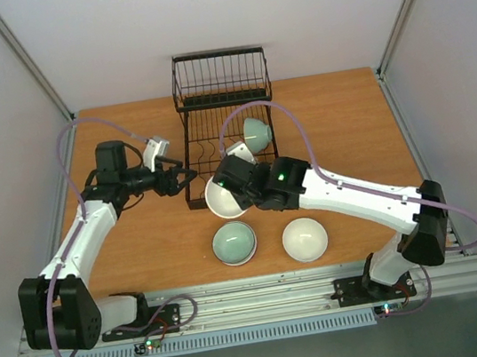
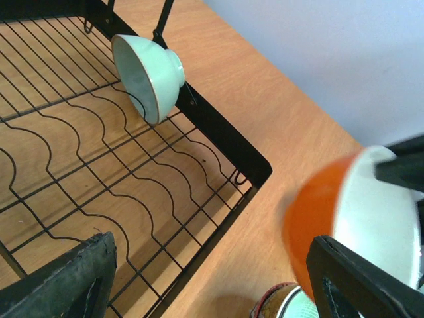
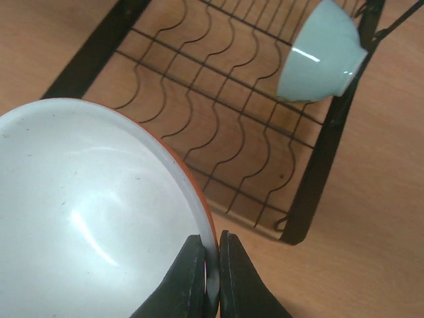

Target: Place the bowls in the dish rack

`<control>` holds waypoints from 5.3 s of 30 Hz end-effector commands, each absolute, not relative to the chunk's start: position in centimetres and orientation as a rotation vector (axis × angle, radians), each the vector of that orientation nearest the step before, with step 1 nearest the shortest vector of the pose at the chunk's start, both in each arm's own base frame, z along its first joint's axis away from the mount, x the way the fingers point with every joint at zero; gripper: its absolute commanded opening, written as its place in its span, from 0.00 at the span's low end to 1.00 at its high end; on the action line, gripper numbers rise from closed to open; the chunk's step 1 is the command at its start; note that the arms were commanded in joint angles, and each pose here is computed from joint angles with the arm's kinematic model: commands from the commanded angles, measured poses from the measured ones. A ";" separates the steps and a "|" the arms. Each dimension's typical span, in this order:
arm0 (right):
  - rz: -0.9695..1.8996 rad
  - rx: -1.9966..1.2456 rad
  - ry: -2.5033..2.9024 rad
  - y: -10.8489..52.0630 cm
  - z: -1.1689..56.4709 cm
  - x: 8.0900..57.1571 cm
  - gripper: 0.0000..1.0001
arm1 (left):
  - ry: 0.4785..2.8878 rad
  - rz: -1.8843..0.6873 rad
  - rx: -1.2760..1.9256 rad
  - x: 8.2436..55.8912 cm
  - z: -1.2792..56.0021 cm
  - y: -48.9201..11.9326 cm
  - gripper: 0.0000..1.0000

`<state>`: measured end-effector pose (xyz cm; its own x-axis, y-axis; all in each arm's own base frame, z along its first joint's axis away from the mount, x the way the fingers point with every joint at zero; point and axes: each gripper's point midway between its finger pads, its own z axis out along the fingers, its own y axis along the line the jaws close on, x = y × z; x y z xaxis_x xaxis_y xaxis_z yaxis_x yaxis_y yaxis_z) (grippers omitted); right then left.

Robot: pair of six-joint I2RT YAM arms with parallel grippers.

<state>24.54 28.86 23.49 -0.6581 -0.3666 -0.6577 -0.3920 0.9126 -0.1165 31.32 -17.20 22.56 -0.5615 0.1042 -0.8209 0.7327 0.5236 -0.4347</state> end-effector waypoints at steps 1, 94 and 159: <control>-0.011 -0.517 2.270 29.2 25.4 27.2 0.01 | 1.973 -1.020 0.734 31.2 23.5 -17.7 0.79; 0.903 -0.492 2.045 35.6 25.2 25.0 0.98 | 1.921 -1.227 0.889 28.6 22.6 -19.8 0.00; 0.284 -0.424 2.153 32.2 23.5 35.2 0.01 | 1.978 -0.858 0.581 33.6 22.9 -14.6 0.71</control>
<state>32.20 34.03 24.23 -0.5251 -0.1474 -0.8382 -0.4922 0.8560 0.1579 32.97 -15.00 22.00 -0.5425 0.0916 -0.8351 0.6778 0.6349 -0.3707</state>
